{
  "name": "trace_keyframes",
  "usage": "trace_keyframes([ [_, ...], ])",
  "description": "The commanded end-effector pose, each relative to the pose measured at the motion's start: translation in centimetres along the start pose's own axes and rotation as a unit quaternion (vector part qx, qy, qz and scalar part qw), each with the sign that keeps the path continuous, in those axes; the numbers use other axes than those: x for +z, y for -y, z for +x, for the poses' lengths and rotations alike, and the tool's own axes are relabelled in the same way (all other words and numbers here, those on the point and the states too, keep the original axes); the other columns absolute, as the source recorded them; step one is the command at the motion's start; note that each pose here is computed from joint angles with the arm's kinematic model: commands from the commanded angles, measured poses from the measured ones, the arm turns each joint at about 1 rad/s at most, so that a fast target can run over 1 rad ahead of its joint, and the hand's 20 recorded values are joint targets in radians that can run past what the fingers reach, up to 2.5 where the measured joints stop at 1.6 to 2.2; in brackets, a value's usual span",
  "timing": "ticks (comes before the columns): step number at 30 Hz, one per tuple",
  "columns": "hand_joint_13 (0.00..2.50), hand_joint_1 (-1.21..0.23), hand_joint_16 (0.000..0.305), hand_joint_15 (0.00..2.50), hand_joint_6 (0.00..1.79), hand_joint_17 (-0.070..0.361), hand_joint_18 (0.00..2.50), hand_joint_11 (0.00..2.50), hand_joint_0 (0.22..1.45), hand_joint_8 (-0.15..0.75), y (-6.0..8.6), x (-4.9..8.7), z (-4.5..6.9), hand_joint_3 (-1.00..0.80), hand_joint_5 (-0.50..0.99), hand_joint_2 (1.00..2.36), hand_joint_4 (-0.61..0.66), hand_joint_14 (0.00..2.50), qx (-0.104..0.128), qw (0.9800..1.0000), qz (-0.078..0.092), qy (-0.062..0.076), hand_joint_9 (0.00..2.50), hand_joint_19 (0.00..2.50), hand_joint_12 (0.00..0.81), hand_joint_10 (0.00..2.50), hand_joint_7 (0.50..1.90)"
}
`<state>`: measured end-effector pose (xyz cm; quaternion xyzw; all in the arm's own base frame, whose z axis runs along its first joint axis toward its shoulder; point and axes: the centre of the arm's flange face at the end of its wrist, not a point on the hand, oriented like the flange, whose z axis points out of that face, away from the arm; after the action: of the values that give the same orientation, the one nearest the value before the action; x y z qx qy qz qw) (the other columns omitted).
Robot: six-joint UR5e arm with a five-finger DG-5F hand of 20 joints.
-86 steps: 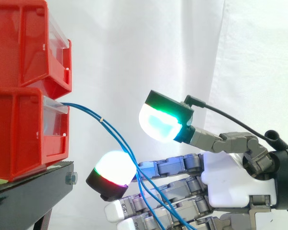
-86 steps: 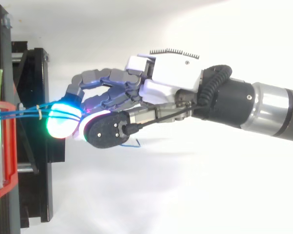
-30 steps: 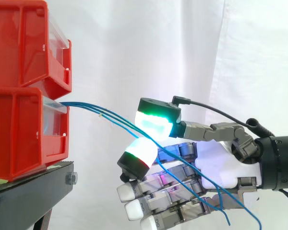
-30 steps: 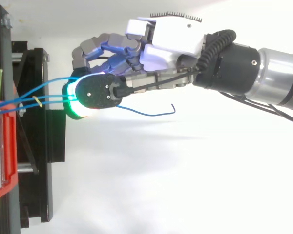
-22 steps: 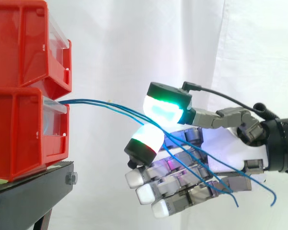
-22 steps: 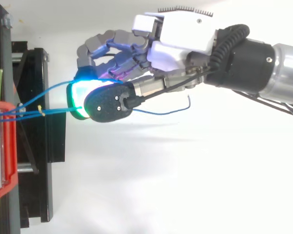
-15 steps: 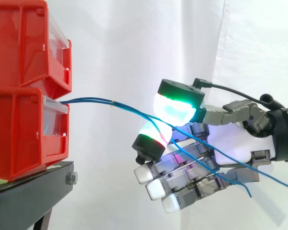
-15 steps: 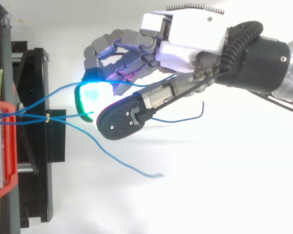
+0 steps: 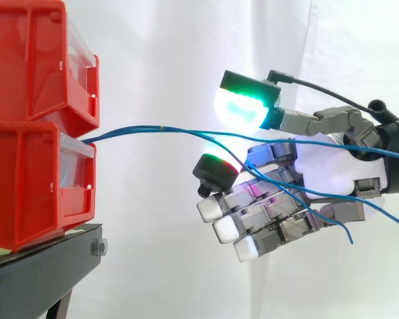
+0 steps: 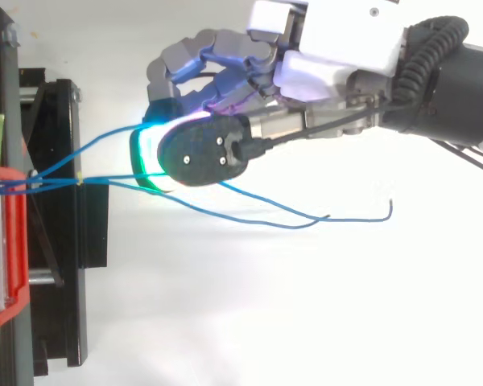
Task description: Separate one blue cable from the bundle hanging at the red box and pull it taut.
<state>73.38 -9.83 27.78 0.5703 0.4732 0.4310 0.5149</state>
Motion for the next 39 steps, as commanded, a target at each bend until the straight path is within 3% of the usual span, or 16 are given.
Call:
trace_keyframes([
  [1,0.77,-0.49,0.035,0.48,0.81,0.079,0.65,0.61,0.57,0.255,-0.1,0.0,-0.2,-0.5,-0.19,1.0,0.14,0.02,-0.004,1.0,-0.003,0.002,0.75,0.47,0.319,0.02,1.19],
  [7,0.78,-0.68,0.035,0.48,0.82,0.079,0.66,0.62,0.61,0.254,-0.1,0.0,-0.4,-0.4,-0.19,1.01,0.13,0.02,-0.004,1.0,-0.003,0.004,0.74,0.48,0.32,0.02,1.21],
  [11,0.77,-0.83,0.035,0.48,0.83,0.08,0.67,0.61,0.65,0.243,-0.1,0.0,-0.5,-0.5,-0.2,1.0,0.12,0.02,-0.005,1.0,-0.002,0.005,0.71,0.47,0.317,0.02,1.17],
  [19,0.79,-0.93,0.037,0.47,0.83,0.083,0.73,0.61,0.71,0.237,-0.1,0.1,-1.0,-0.5,-0.19,1.0,0.11,0.02,-0.006,0.9999,-0.003,0.008,0.72,0.46,0.313,0.02,1.17],
  [24,0.79,-0.97,0.037,0.48,0.83,0.083,0.73,0.63,0.62,0.233,-0.2,0.3,-1.3,-0.5,-0.19,1.0,0.11,0.02,-0.004,0.9999,-0.012,0.01,0.73,0.48,0.31,0.02,1.19],
  [28,0.8,-0.78,0.042,0.49,0.84,0.094,0.75,0.63,0.48,0.26,-0.3,0.4,-1.4,-0.5,-0.19,1.0,0.14,0.02,-0.002,0.9998,-0.016,0.011,0.75,0.48,0.339,0.02,1.15],
  [33,0.8,-0.53,0.041,0.49,0.81,0.093,0.74,0.62,0.5,0.269,-0.2,0.4,-1.4,-0.5,-0.18,1.0,0.14,0.02,-0.003,0.9998,-0.017,0.011,0.76,0.51,0.341,0.02,1.12],
  [37,0.81,-0.47,0.04,0.49,0.78,0.09,0.74,0.63,0.51,0.269,-0.1,0.4,-1.4,-0.5,-0.18,1.0,0.15,0.02,-0.004,0.9998,-0.017,0.012,0.77,0.51,0.337,0.02,1.14],
  [39,0.82,-0.48,0.039,0.5,0.77,0.088,0.73,0.69,0.52,0.266,0.7,0.2,-1.5,-0.5,-0.18,1.0,0.15,0.02,-0.005,0.9998,-0.014,0.012,0.8,0.51,0.334,0.02,1.15],
])
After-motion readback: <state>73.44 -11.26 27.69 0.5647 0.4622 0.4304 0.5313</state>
